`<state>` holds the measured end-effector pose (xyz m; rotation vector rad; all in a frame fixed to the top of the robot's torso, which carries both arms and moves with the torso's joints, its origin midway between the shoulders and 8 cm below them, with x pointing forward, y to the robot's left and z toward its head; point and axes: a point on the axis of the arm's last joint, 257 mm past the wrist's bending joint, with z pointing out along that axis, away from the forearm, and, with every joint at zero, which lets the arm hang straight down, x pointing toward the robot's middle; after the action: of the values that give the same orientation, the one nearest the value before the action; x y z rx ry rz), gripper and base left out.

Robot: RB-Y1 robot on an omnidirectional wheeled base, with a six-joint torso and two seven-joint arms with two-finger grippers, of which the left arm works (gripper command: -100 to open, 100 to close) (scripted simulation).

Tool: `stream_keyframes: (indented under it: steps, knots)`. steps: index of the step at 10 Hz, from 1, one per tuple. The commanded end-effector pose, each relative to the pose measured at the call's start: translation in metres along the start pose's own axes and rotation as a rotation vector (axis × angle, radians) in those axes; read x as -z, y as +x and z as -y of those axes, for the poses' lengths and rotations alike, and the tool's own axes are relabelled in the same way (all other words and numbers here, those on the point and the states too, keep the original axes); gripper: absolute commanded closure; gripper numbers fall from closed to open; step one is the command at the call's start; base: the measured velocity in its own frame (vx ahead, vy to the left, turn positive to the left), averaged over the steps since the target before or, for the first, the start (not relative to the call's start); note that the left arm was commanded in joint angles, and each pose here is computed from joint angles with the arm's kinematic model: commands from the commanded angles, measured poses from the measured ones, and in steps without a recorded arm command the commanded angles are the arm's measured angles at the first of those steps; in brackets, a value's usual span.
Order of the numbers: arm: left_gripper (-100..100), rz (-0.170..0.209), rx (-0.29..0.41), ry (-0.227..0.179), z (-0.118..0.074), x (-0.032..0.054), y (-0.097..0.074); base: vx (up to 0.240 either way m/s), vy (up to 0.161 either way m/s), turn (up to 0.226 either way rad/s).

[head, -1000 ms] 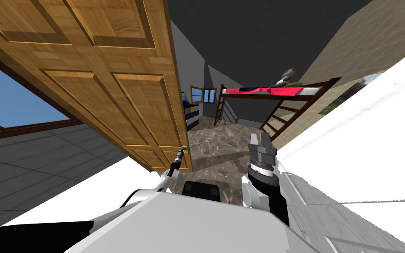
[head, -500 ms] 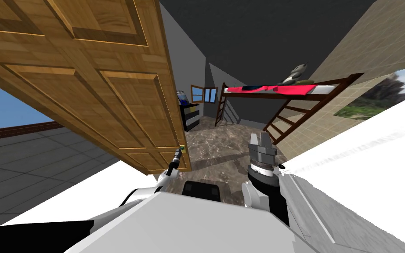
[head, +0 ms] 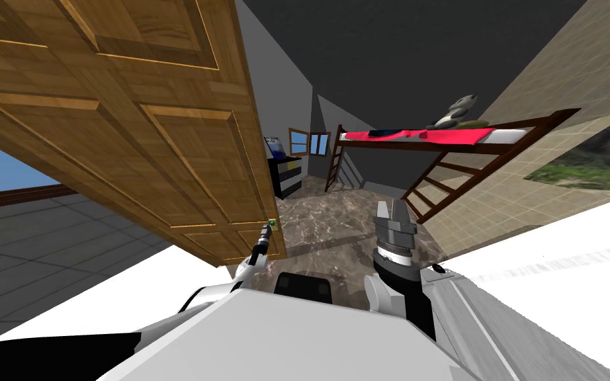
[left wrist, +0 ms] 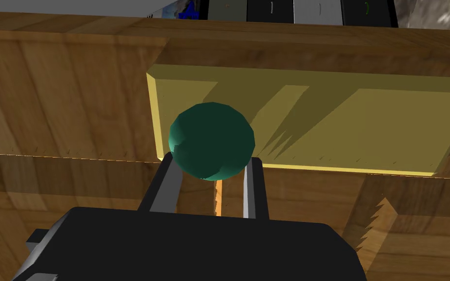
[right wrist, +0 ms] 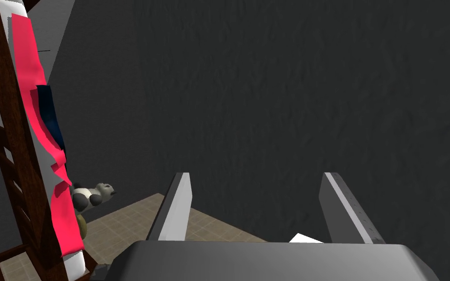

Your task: Push the door open

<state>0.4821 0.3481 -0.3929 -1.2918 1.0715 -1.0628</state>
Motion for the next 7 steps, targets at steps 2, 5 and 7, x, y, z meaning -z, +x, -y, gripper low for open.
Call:
stream_keyframes:
  steps: [2,5,7]
  knots:
    - [100,0.028,0.002,0.003,0.002,-0.0011,-0.011,0.148,-0.079,0.051]
    - [100,0.050,0.001,-0.007,-0.003,0.0039,-0.022,0.128,-0.057,0.051]
    - [100,0.079,0.000,-0.004,-0.001,0.0040,-0.034,0.164,-0.032,0.049]
